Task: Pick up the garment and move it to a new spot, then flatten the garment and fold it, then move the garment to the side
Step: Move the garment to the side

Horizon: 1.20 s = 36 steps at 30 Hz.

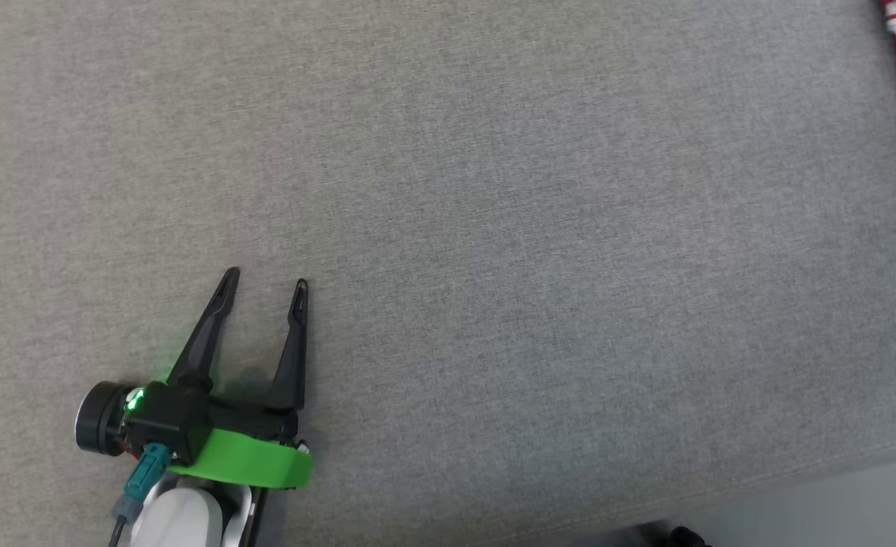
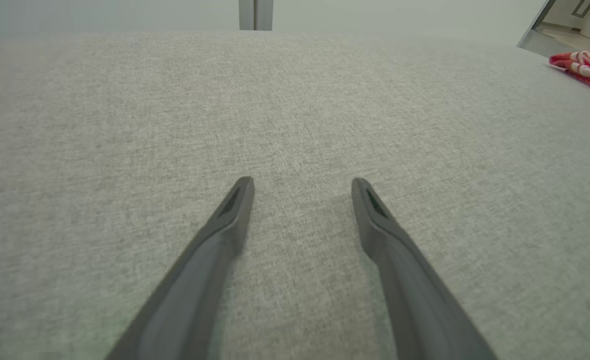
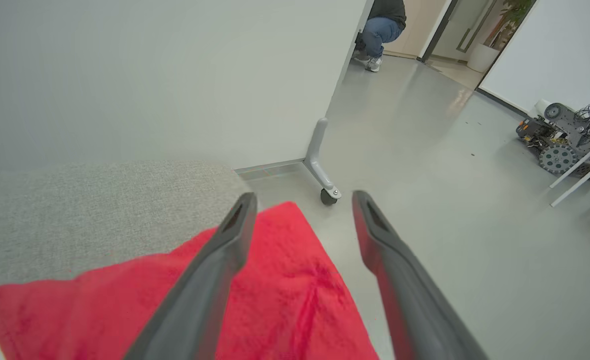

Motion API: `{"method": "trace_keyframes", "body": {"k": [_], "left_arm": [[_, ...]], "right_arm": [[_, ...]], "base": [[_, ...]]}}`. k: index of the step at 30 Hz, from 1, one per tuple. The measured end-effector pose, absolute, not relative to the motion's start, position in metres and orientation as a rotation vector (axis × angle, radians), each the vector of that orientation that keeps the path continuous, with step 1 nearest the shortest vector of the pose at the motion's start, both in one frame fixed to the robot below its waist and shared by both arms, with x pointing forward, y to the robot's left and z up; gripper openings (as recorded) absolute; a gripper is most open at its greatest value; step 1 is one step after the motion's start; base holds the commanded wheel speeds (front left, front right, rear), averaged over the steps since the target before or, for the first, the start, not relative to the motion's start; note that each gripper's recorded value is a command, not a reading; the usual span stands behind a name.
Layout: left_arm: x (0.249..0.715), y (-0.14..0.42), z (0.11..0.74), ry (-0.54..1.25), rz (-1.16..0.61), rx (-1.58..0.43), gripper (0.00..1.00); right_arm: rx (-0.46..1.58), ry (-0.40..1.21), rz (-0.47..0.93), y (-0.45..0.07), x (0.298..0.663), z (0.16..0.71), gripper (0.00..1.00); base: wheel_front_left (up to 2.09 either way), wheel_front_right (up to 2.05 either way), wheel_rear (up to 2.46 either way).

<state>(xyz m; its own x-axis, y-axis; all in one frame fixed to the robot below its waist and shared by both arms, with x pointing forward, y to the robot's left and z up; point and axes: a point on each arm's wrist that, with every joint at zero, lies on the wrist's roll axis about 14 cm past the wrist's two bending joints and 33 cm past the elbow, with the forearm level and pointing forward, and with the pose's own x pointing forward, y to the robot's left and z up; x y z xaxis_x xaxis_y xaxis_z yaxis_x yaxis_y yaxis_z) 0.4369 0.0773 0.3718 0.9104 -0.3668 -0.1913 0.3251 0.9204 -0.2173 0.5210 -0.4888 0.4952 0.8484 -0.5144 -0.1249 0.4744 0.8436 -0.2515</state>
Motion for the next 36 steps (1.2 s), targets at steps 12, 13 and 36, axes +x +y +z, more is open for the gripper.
{"method": "trace_keyframes", "body": {"k": [12, 13, 36], "left_arm": [[0.421, 0.101, 0.409, 0.168, -0.256, -0.226, 1.0], [0.419, 0.105, 0.412, 0.163, -0.246, -0.226, 1.0], [0.328, 0.16, 0.46, 0.066, -0.061, -0.24, 1.0]], "right_arm": [[-0.278, -0.026, -0.285, -0.394, 0.505, 0.526, 1.0], [-0.273, -0.033, -0.265, -0.384, 0.5, 0.525, 1.0], [-0.067, 0.009, 0.043, -0.2, 0.354, 0.479, 1.0]], "base": [[0.0, 0.0, 0.0], [0.0, 0.0, 0.0], [0.0, 0.0, 0.0]]}}
